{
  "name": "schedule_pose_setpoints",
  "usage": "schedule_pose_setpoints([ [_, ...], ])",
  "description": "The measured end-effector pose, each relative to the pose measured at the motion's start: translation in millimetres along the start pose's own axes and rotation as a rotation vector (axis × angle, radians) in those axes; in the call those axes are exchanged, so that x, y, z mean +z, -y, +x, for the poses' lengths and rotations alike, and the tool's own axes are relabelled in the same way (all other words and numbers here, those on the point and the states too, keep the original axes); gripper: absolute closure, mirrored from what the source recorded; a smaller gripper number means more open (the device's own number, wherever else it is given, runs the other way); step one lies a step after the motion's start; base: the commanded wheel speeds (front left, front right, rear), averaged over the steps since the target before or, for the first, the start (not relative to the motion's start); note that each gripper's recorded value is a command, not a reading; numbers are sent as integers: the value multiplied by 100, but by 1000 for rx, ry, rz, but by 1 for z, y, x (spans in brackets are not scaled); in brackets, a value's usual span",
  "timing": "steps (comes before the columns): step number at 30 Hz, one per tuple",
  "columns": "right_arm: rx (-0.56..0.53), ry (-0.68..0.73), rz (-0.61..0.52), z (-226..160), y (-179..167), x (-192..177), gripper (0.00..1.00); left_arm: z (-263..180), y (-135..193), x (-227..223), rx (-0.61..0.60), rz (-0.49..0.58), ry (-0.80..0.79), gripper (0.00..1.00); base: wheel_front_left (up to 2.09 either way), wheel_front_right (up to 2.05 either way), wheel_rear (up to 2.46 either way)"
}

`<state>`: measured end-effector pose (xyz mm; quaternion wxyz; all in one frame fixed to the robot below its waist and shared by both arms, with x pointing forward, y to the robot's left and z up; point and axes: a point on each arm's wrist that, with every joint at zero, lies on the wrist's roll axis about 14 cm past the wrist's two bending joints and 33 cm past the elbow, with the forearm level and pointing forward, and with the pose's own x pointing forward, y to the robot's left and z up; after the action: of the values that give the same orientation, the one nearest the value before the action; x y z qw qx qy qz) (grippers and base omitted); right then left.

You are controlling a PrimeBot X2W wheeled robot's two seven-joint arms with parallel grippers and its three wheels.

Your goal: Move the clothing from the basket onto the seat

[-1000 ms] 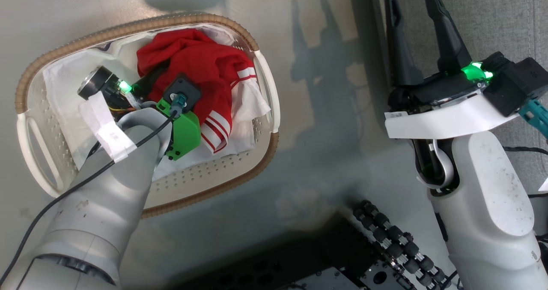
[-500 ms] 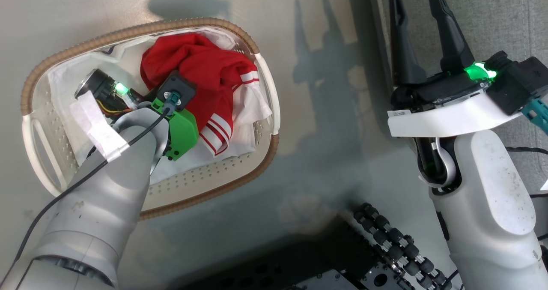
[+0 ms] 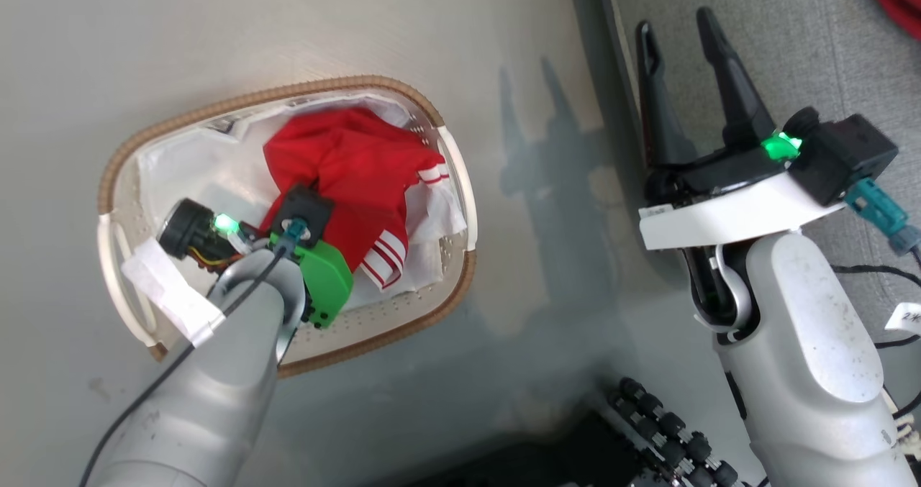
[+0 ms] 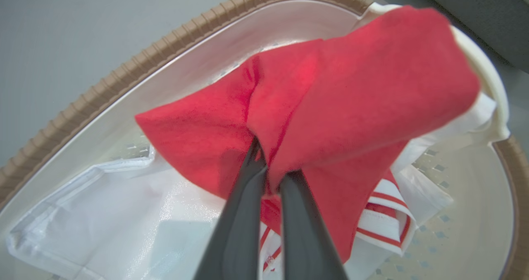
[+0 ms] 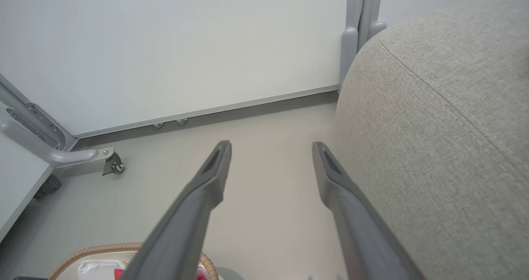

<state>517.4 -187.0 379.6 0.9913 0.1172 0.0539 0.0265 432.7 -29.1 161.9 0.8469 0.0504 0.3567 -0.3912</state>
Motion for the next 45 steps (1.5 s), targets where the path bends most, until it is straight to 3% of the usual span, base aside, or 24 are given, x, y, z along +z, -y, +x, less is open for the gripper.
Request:
schedule_pose_setpoints([
  [22,57,33,24,-58,-43,43,0,-122,5,71,210,-92,261,100,0,0,0],
  [45,184,86,19,-112,-97,72,0,-258,-6,172,432,-71,694,100,0,0,0],
])
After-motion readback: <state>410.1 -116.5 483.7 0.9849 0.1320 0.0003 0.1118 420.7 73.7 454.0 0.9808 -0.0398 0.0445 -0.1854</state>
